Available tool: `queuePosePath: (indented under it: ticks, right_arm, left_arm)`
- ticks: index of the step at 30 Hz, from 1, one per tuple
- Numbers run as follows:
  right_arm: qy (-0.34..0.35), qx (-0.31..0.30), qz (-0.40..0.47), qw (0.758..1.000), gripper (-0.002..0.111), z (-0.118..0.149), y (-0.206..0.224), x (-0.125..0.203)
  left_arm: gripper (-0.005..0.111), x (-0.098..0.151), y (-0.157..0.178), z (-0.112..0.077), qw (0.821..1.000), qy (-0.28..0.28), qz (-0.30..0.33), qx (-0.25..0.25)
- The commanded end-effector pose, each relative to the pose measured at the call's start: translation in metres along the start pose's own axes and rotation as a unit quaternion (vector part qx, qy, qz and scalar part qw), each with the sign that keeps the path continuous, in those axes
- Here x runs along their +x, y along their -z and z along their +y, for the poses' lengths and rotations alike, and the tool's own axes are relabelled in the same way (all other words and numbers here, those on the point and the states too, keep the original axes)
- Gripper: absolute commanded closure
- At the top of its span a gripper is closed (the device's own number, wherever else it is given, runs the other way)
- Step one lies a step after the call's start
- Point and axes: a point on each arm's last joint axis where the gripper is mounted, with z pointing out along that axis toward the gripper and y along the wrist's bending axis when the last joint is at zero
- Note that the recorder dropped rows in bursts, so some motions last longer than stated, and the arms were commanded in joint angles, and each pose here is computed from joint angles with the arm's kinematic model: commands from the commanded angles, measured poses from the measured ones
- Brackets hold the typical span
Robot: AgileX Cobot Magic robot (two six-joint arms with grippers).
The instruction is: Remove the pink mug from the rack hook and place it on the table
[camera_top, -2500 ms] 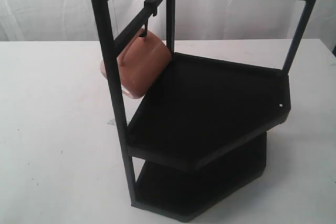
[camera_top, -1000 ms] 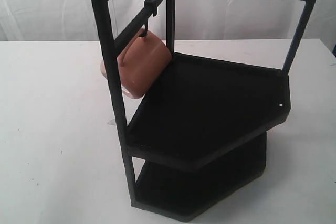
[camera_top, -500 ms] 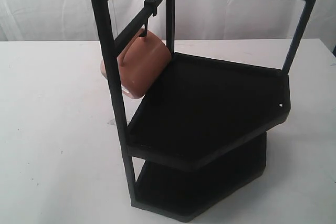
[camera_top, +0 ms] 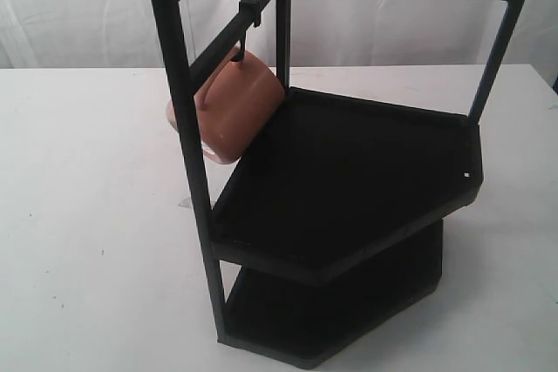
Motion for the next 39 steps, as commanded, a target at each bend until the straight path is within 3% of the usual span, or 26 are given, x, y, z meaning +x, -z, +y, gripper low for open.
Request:
queuePosePath:
  ticks: [1,8,11,15,16,18,21,23,24,27,31,35,39]
  right_arm:
    - [0.001,0.0,-0.008,1.0,0.108,0.0,0.001,-0.002]
    - [0.001,0.0,-0.008,1.0,0.108,0.0,0.001,-0.002]
    - [0.001,0.0,-0.008,1.0,0.108,0.0,0.001,-0.002]
    - [0.001,0.0,-0.008,1.0,0.108,0.0,0.001,-0.002]
    - [0.001,0.0,-0.008,1.0,0.108,0.0,0.001,-0.002]
    - [0.001,0.0,-0.008,1.0,0.108,0.0,0.001,-0.002]
    - [0.001,0.0,-0.008,1.0,0.108,0.0,0.001,-0.002]
    - [0.001,0.0,-0.008,1.0,0.108,0.0,0.001,-0.002]
    - [0.001,0.0,-0.008,1.0,0.108,0.0,0.001,-0.002]
    - [0.001,0.0,-0.008,1.0,0.108,0.0,0.001,-0.002]
    - [0.001,0.0,-0.008,1.0,0.108,0.0,0.001,-0.002]
    - [0.001,0.0,-0.008,1.0,0.108,0.0,0.001,-0.002]
    - [0.001,0.0,-0.008,1.0,0.108,0.0,0.001,-0.002]
  left_arm:
    - [0.107,-0.033,0.032,-0.007,0.997,-0.066,-0.035,0.033]
    - [0.107,-0.077,0.069,0.002,0.966,-0.063,-0.249,-0.031]
    - [0.107,-0.086,0.067,0.006,0.953,-0.064,-0.292,-0.052]
    - [0.107,-0.09,0.043,0.013,0.949,-0.126,-0.27,-0.101]
    - [0.107,-0.09,0.038,0.017,0.94,-0.148,-0.275,-0.133]
    - [0.107,-0.092,0.035,0.019,0.932,-0.156,-0.292,-0.149]
    - [0.107,-0.094,0.028,0.017,0.928,-0.11,-0.331,-0.132]
    - [0.107,-0.094,0.018,0.006,0.923,-0.11,-0.352,-0.108]
    - [0.107,-0.094,0.015,-0.001,0.916,-0.131,-0.365,-0.103]
    - [0.107,-0.092,0.003,-0.029,0.872,-0.289,-0.379,-0.11]
    - [0.107,-0.091,0.001,-0.038,0.85,-0.337,-0.388,-0.114]
    - [0.107,-0.092,0.001,-0.037,0.843,-0.346,-0.393,-0.123]
    - [0.107,-0.095,-0.005,-0.027,0.854,-0.327,-0.383,-0.134]
